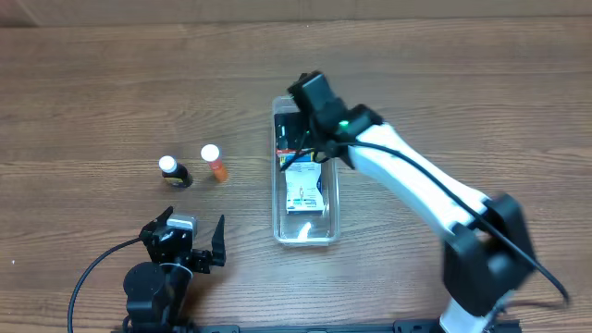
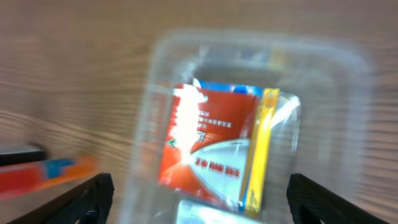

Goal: Pack container

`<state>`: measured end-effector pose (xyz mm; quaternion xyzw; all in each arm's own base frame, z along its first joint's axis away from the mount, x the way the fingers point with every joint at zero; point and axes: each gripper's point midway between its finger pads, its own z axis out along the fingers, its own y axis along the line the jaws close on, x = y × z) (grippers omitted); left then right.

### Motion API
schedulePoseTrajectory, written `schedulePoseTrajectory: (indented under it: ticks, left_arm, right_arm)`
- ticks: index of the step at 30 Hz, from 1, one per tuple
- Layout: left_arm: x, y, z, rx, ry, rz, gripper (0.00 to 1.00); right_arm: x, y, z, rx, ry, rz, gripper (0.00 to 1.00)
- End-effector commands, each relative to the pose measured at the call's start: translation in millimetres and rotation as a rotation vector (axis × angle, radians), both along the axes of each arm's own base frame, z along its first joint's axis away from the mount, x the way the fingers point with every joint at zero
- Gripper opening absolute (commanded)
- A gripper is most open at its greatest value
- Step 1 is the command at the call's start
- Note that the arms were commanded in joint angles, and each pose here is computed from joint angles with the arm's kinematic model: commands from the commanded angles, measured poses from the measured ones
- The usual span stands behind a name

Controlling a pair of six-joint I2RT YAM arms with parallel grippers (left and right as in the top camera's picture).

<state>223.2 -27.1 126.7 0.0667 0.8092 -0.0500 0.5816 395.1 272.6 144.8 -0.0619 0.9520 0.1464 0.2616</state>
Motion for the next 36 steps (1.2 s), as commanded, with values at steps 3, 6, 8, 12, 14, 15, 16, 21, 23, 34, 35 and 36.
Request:
schedulePoseTrajectory:
  ticks: [3,6,8,12,14,15,16,21,23,34,35,36]
  left_arm:
    - [0.2,0.3,1.2,-0.016,-0.008,0.003,1.0]
    - [0.2,0.3,1.2,-0.016,-0.008,0.003,1.0]
    - [0.2,0.3,1.1,-0.016,-0.007,0.003,1.0]
    - [0.2,0.3,1.1,-0.016,-0.007,0.003,1.0]
    - [0.2,0.3,1.1,-0.016,-0.007,0.003,1.0]
    - [0.6,-0.2,2.6,-0.018,-0.013,0.001,1.0]
    - [0.8,-1.2,4.0,-0.019,-0.019,-0.005,1.0]
    - [-0.4,-4.1,1.7,-0.034,-0.007,-0.018,1.0]
    - [-0.2,-6.0,3.6,-0.076,-0.008,-0.016,1.0]
    - [-8.0,31.0,115.3,-0.28,-0.07,0.265,1.0]
    - [-6.3,38.6,128.7,-0.267,-0.047,0.312,1.0]
    - [-3.6,44.0,136.2,-0.252,-0.017,0.346,1.0]
  right_arm:
    - [-1.0,-79.6,120.5,0.098,-0.164,-0.16,0.95]
    - [-3.0,-153.8,134.5,0.112,-0.137,-0.366,1.0]
    - [-6.5,-209.4,134.6,0.124,-0.099,-0.534,1.0]
    - [-16.4,-269.1,124.3,0.196,-0.001,-0.67,1.0]
    - [-21.8,-287.6,118.7,0.22,0.038,-0.718,1.0]
    - [-24.5,-296.2,115.8,0.222,0.053,-0.742,1.0]
    - [-26.9,-303.9,113.5,0.219,0.064,-0.765,1.0]
    - [-33.3,-321.5,109.1,0.215,0.086,-0.818,1.0]
    - [-33.4,-322.0,109.1,0.215,0.085,-0.819,1.0]
    - [-33.3,-322.0,109.2,0.215,0.085,-0.819,1.0]
    - [-33.4,-322.0,109.1,0.215,0.085,-0.819,1.0]
    - [-33.4,-322.0,109.1,0.215,0.085,-0.819,1.0]
